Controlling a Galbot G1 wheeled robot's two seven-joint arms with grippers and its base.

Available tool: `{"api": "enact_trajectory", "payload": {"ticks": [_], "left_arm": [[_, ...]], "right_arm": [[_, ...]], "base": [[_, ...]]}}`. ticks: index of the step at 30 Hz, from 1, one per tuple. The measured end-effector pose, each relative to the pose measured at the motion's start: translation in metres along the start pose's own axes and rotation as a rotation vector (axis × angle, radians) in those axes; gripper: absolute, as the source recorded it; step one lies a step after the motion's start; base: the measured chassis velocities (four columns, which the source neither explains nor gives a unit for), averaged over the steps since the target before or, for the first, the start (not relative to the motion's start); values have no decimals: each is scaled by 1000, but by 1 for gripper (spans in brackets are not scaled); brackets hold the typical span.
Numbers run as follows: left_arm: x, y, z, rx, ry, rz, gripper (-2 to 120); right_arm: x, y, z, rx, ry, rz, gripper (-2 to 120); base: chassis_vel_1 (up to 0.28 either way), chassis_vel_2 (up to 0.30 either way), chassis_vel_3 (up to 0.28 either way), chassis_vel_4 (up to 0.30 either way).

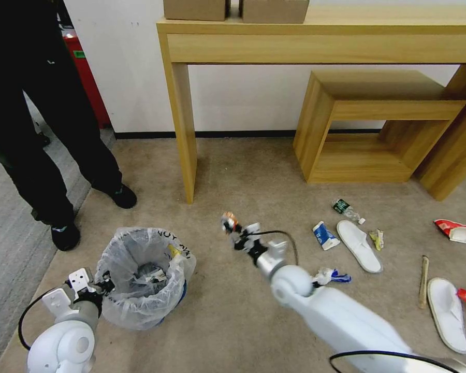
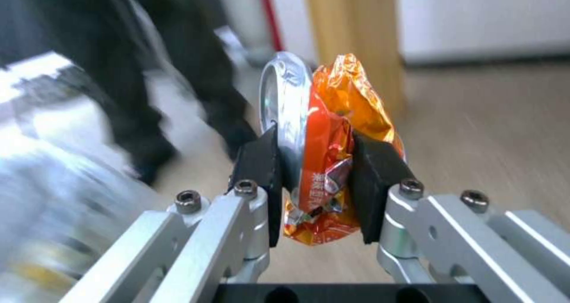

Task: Pick up the trash bin and place the garbage on the floor into it.

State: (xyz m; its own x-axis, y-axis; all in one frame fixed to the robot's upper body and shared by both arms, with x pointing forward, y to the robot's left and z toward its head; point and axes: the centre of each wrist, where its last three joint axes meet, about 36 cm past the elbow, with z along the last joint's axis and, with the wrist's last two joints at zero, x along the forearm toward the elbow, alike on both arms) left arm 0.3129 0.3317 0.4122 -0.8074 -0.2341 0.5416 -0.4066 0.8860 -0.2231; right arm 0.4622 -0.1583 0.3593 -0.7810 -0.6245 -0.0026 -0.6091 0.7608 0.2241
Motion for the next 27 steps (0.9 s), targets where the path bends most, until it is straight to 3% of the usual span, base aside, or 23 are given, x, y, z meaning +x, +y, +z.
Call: {"api": "enact_trajectory", "payload": {"ticks": [2,5,11,17,22,27], "left_arm": [[0,0,0,0,1,0,1],[2,-2,-1,-2,-1,4,1],[6,-4,-2,-1,-2,11,1],[13,-11,-6,2,-13,29,1],[20,-15,-8,9,-21,40,1],[23,-16,-10,12,-28,44,1]], "right_arm": [[3,2,-10,-3,-42,-51,22],[5,19,-42,-31,-161,-242,22],[2,55,-75,-78,-197,-423,22],[-2,95,-66,-97,-38,-505,22],[-10,114,-43,-87,78,-494,22],[-15,124,-30,-72,130,-485,22]], "base": [[0,0,0,0],[0,0,0,0],[0,0,0,0],[0,0,0,0],[0,0,0,0],[0,0,0,0]]}}
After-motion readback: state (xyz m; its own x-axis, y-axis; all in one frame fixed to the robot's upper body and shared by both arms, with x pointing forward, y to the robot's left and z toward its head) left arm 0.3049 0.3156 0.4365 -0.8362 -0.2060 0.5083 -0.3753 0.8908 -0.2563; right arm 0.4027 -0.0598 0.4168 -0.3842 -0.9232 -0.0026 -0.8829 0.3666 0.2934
